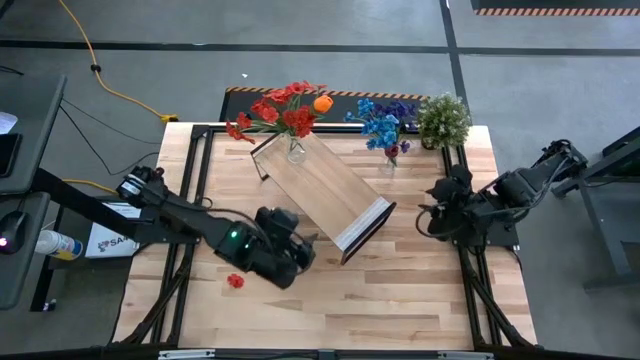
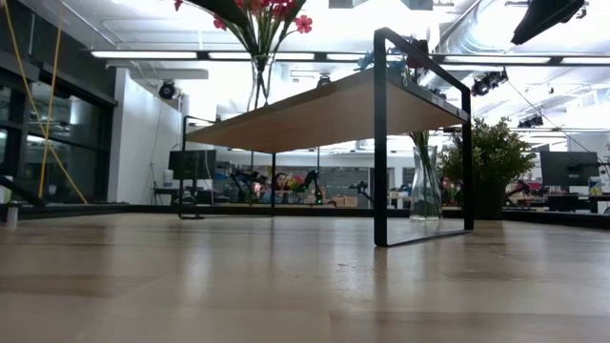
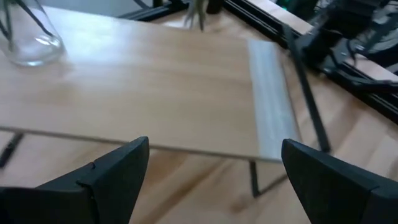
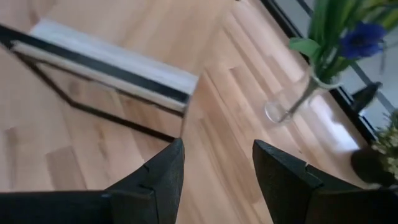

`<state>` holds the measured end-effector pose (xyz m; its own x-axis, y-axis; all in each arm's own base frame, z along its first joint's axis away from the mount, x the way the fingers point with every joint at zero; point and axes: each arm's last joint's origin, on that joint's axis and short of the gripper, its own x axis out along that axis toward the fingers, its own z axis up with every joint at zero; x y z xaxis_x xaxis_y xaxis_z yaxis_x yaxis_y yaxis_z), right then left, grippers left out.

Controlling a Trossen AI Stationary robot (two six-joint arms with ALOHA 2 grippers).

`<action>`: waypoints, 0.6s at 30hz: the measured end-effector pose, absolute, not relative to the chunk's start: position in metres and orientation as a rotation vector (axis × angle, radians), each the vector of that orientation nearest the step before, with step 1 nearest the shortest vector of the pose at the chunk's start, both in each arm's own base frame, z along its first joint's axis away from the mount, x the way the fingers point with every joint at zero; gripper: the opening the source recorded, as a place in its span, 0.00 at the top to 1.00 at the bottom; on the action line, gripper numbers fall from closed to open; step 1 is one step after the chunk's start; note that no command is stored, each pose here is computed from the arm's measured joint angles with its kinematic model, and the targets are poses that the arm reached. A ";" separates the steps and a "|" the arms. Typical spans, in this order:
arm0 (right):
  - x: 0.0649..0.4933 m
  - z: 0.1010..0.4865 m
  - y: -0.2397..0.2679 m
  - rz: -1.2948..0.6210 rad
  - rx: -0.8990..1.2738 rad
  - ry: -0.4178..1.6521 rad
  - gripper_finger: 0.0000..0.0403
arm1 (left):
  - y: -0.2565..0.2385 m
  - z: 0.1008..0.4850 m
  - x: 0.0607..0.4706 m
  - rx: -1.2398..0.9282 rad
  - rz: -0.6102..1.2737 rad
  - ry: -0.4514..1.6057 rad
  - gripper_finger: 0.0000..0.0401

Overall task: Pick and place flowers into a vace then onto a shelf
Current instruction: Put the transparent vase on the shelf

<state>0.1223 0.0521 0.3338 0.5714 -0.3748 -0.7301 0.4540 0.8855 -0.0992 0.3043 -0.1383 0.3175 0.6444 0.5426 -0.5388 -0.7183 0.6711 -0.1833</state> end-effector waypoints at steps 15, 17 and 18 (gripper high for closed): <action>0.137 0.336 0.033 -0.543 0.217 0.828 0.55 | -0.153 0.316 0.296 -0.419 0.685 0.511 0.01; 0.137 0.336 0.033 -0.543 0.216 0.828 0.55 | -0.153 0.315 0.296 -0.421 0.679 0.524 0.01; 0.137 0.336 0.033 -0.543 0.216 0.828 0.55 | -0.153 0.315 0.295 -0.419 0.679 0.531 0.01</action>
<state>0.1373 0.0328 0.3360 0.5505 -0.3728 -0.7470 0.5367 0.8434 -0.0255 0.2954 -0.1533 0.3150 0.6563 0.4768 -0.5847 -0.6825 0.7055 -0.1908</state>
